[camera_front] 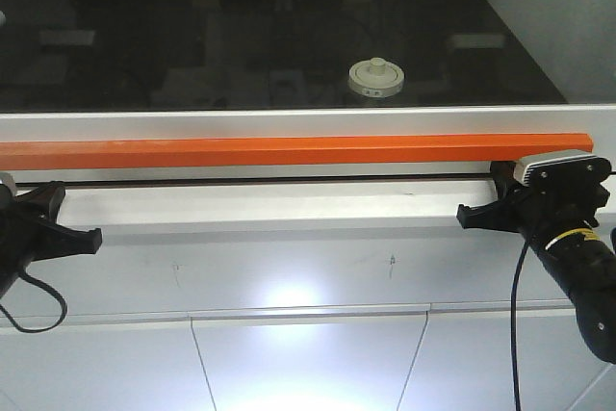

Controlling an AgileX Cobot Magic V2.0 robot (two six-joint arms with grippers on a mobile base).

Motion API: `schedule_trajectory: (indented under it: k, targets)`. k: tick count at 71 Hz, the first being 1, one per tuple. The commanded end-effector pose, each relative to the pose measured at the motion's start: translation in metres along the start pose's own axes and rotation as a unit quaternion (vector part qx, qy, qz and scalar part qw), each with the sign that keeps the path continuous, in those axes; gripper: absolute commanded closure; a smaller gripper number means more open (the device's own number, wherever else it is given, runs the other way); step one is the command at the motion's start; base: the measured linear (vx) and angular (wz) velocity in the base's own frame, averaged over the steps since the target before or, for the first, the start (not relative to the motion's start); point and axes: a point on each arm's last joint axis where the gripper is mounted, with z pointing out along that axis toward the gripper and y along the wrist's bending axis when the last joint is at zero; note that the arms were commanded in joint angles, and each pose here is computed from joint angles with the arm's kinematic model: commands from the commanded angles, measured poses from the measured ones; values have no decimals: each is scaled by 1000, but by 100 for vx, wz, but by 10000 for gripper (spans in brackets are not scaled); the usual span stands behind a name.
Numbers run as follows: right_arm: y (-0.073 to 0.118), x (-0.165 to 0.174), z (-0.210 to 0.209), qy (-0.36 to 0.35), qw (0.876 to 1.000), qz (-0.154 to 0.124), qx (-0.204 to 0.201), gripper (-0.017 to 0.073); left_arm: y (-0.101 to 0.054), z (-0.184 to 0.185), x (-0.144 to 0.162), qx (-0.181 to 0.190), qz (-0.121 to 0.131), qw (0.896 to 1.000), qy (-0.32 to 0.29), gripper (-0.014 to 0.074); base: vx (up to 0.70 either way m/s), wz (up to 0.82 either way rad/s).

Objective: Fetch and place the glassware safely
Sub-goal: 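Hook both grippers under the orange handle bar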

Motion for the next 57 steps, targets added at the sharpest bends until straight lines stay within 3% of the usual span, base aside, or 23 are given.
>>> schedule_trajectory:
  k: [1, 22, 47, 57]
  targets:
    - [-2, -26, 1, -83, 996, -8, 4, 563, 3, 7, -18, -11, -5, 998, -61, 601, 0, 0]
    - [-2, -26, 1, -83, 996, -8, 4, 563, 11, 21, -23, -47, -23, 996, -72, 601, 0, 0]
    - [-2, -26, 1, -83, 996, -8, 4, 563, 12, 27, -34, -47, -20, 993, -104, 601, 0, 0]
    - [-2, -26, 1, -83, 996, -8, 4, 563, 8, 27, -36, -27, -6, 993, -115, 601, 0, 0]
